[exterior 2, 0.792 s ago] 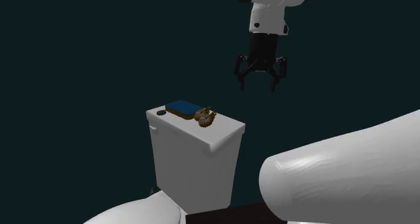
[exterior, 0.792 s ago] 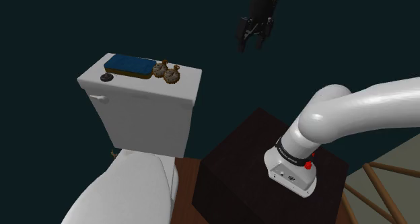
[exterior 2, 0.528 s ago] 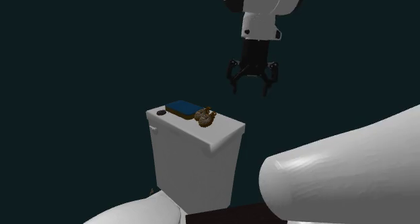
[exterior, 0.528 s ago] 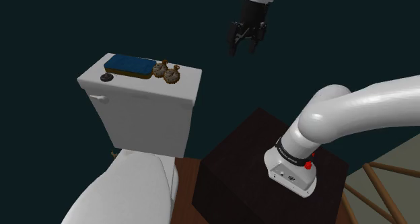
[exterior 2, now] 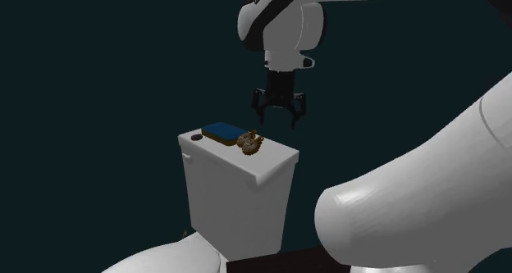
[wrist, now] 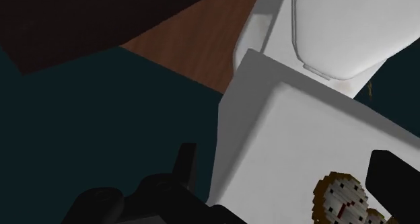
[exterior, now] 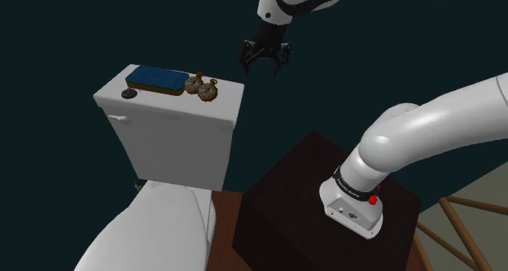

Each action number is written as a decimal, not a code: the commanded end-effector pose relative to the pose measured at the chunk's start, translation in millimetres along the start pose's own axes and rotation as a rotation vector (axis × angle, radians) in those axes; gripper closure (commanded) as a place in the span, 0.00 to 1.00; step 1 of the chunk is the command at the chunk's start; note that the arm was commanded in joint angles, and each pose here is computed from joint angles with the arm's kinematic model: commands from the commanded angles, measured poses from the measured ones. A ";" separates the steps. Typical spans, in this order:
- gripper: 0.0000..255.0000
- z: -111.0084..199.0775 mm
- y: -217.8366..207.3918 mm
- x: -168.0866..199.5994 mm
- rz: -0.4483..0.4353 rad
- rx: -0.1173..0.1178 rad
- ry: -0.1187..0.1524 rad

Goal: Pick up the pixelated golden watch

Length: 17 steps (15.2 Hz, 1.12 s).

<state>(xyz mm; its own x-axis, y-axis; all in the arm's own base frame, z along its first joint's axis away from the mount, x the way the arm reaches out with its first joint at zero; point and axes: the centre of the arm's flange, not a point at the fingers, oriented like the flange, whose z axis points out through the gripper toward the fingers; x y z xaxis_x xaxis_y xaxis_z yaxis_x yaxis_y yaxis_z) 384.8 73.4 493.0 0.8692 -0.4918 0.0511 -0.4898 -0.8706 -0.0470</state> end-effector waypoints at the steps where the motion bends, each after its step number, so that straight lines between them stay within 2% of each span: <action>1: 0.00 13.8 -19.0 7.9 0.074 0.001 0.030; 10: 0.00 74.1 -90.5 68.5 0.383 -0.009 0.156; 16: 0.00 109.7 -125.6 123.7 0.590 -0.016 0.239; 17: 0.00 112.7 -128.1 129.1 0.608 -0.016 0.247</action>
<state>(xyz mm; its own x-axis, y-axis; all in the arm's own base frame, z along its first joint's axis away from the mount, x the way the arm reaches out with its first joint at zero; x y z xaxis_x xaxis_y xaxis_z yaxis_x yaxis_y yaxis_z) 558.4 122.0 398.1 0.4268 -0.8723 0.2388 -0.8791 -0.4621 -0.1167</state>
